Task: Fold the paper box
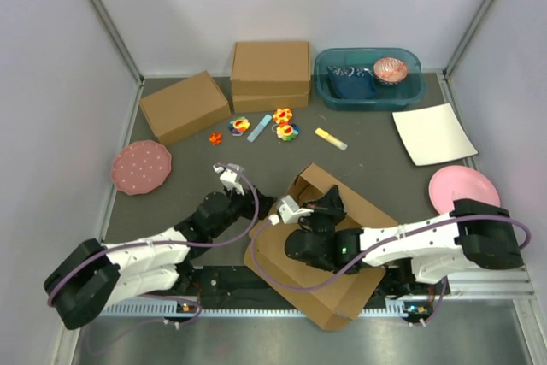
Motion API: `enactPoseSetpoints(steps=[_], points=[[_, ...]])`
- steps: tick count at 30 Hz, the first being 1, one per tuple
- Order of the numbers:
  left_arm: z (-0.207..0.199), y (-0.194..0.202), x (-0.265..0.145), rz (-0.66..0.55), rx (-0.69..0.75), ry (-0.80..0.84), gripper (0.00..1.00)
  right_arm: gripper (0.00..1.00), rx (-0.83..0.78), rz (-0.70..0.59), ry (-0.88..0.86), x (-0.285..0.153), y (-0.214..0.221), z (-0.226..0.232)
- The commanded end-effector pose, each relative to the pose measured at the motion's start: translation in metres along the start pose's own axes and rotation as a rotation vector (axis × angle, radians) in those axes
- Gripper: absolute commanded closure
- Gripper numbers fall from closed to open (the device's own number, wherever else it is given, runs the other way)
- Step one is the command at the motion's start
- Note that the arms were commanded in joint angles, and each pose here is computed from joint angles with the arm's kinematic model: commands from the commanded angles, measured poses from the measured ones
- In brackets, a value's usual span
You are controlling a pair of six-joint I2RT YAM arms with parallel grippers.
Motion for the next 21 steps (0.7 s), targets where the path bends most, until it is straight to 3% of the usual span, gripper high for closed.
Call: enactPoseSetpoints(steps=[1,13,21], points=[[-0.024,-0.023,0.007,-0.083,0.015,0.163,0.29,1.0,0.0,-0.042,-0.126,-0.007,0.01,0.038],[-0.035,-0.02,0.0,-0.115,0.072,0.355,0.19,1.0,0.079,-0.033,-0.171,-0.012,0.014,0.042],[-0.033,-0.008,0.002,-0.102,0.094,0.384,0.11,1.0,0.129,-0.04,-0.215,-0.014,0.015,0.037]])
Point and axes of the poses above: each gripper's point midway between its finger pads, its own x axis out along the fingers, its own z axis along the line the jaws close on, y = z × x, the point moved 9 cm from there along -x, back along the fingers
